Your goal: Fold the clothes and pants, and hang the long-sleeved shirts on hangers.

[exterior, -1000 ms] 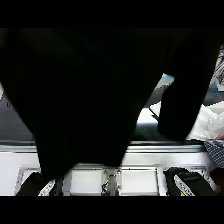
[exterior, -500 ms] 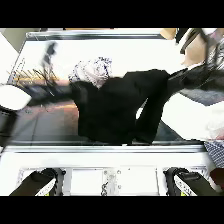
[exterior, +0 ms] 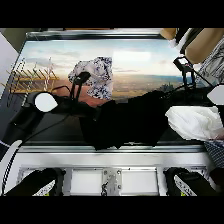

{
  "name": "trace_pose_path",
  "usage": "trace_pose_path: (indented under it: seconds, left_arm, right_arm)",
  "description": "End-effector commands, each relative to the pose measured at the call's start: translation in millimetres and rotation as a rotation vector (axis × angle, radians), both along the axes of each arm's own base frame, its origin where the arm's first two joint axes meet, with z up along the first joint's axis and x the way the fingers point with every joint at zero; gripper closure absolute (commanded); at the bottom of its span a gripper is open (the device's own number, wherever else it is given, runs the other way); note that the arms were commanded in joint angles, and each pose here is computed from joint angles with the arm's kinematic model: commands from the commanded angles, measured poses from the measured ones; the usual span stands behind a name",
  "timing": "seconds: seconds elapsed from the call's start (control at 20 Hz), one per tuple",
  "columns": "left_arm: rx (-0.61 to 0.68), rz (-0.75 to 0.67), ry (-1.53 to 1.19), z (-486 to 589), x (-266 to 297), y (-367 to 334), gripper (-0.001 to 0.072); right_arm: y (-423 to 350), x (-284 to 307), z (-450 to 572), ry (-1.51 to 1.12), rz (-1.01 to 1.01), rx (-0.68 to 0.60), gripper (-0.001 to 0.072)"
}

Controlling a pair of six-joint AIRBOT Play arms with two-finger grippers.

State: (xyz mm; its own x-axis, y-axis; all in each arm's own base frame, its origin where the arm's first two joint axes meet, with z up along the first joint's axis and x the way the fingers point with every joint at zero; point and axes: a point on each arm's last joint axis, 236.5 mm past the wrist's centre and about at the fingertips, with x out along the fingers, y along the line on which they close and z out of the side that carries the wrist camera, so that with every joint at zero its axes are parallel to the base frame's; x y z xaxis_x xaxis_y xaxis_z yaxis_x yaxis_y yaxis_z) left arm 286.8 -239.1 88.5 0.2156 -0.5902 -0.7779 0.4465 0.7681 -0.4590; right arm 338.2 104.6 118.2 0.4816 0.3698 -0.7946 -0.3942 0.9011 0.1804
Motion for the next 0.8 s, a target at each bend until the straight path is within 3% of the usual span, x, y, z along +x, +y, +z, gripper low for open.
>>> trace_pose_path:
  seconds: [0.0,0.25,0.45,0.6,0.7,0.75]
  left_arm:
    - [0.035,0.080,0.056,-16,26,28,0.0039]
    - [0.111,0.120,0.289,-134,9,27,0.0039]
    - [-0.001,0.187,0.362,-165,28,-4,0.0040]
    - [0.003,0.202,0.389,-174,42,-8,0.0050]
    - [-0.008,0.217,0.366,-170,52,-10,0.0455]
    - [-0.015,0.220,0.347,-165,58,-12,0.0549]
  right_arm:
    - [0,-2,-3,0.009,0.000,-0.002,0.0687]
    - [0,-1,-3,0.006,-0.001,0.002,0.0688]
    - [0,-1,-3,0.011,-0.009,0.007,0.0687]
    - [0,-1,-3,0.011,-0.009,0.007,0.0687]
    - [0,-1,-3,0.010,-0.009,0.007,0.0687]
    - [0,-1,-3,0.010,-0.010,0.007,0.0687]
